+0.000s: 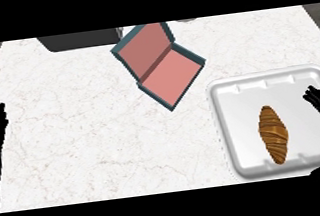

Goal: Pick the croissant from the tray and place it in the cardboard box

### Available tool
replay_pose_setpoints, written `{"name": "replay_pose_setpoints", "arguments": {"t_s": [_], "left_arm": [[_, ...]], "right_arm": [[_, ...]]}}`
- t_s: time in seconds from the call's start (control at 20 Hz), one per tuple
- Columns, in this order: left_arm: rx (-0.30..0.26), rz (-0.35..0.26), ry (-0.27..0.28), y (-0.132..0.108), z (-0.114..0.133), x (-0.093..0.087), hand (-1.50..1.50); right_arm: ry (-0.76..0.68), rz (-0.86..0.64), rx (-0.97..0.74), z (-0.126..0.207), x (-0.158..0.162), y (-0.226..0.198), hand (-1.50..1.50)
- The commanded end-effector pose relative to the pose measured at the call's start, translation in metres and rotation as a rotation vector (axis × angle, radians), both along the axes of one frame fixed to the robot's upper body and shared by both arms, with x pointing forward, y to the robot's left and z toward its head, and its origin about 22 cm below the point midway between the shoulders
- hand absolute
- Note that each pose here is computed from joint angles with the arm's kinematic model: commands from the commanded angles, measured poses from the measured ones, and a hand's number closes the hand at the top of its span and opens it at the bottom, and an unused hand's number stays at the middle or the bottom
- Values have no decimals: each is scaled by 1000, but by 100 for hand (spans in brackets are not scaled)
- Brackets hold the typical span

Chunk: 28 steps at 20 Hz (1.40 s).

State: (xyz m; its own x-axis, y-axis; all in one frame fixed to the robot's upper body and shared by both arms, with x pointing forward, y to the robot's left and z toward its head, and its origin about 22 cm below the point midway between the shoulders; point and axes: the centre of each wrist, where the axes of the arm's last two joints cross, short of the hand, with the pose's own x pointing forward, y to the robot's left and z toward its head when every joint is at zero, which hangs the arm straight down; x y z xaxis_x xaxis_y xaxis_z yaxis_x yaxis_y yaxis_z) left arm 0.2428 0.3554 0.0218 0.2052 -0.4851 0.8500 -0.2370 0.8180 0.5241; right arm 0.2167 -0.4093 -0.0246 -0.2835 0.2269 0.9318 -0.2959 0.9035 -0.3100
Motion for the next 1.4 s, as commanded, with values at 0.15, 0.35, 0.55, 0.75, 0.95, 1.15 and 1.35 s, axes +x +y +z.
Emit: {"name": "replay_pose_setpoints", "arguments": {"t_s": [0.15,0.35,0.55,0.75,0.95,1.15,1.35], "left_arm": [[10,-10,16,4,2,14,0],[24,-3,17,-1,-7,26,0],[29,-12,-4,6,-11,15,0],[24,-18,21,-4,-11,16,0],[23,-7,16,6,-3,22,0],[9,-9,25,5,-20,18,0],[12,-7,20,-2,-19,9,0]], "right_arm": [[-119,51,-266,10,2,-56,-150],[-47,159,-539,43,26,-50,-150],[-1,249,-674,42,38,-45,-150],[79,303,-853,67,65,-26,-150],[143,348,-878,54,74,5,-150],[165,345,-922,49,97,16,-150],[160,350,-971,60,87,33,-150]]}}
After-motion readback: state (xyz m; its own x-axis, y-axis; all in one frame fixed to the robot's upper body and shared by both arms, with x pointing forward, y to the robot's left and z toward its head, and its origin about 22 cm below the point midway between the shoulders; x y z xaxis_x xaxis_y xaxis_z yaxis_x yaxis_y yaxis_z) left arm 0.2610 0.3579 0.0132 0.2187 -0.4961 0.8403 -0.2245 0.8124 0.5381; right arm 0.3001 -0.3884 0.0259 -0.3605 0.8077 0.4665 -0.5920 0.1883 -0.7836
